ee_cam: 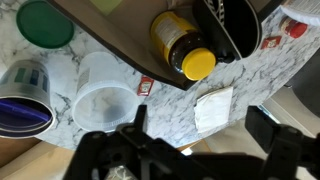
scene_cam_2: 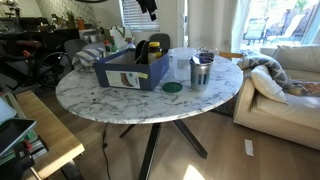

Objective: Put the transparent cup in the box

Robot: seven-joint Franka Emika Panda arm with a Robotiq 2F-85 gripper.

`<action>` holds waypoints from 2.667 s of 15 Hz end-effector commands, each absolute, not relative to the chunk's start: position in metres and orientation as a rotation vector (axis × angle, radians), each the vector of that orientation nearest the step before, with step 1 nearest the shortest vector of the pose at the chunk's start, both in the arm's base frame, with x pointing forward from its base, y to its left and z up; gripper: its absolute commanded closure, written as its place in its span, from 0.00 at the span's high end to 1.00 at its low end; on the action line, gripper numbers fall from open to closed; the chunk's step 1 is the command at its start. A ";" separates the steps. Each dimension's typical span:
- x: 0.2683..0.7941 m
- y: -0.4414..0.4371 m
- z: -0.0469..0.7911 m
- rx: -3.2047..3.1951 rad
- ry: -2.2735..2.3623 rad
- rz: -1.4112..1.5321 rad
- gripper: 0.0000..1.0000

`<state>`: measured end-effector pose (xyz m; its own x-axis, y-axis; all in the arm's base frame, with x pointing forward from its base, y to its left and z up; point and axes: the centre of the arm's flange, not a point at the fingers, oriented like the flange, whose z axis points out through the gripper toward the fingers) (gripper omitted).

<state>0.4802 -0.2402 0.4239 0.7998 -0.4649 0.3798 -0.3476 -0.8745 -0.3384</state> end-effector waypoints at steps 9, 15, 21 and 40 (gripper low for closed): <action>0.504 -0.341 0.345 -2.898 0.725 -0.355 1.00; 0.497 -0.339 0.345 -2.895 0.719 -0.370 1.00; 0.521 -0.355 0.366 -2.876 0.761 -0.535 1.00; 0.598 -0.360 0.308 -2.599 0.855 -0.438 1.00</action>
